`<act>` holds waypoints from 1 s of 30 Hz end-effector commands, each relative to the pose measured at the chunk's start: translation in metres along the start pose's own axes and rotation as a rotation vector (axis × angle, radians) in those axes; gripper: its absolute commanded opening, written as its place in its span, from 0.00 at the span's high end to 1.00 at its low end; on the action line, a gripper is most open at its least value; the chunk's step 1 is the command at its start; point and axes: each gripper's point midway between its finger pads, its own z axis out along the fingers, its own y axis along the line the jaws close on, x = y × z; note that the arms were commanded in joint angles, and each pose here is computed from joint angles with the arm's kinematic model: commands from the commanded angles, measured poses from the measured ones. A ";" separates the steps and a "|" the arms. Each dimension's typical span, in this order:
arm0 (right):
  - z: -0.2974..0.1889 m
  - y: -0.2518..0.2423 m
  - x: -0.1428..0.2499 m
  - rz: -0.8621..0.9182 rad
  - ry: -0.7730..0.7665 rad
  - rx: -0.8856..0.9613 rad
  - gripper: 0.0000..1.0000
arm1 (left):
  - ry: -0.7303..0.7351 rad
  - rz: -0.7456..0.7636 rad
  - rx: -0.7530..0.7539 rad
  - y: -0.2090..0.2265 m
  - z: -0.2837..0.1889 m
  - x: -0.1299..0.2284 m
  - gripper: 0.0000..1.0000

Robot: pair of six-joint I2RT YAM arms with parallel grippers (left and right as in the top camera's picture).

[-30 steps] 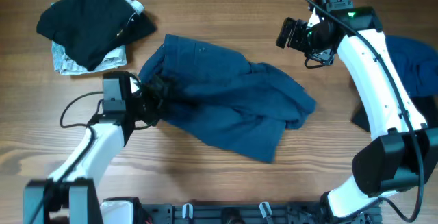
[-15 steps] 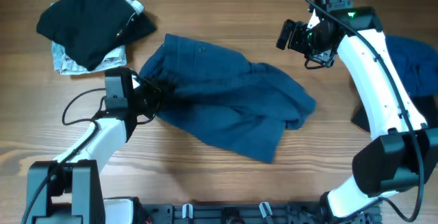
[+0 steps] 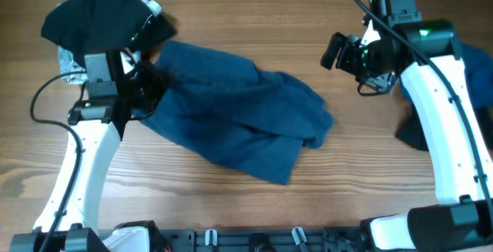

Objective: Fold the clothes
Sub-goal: 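Grasp the trousers' left end with the left gripper and right end with the right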

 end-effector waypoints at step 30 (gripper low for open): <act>0.143 0.005 0.061 -0.015 0.138 -0.370 0.96 | -0.055 0.033 -0.053 0.016 -0.011 -0.019 0.96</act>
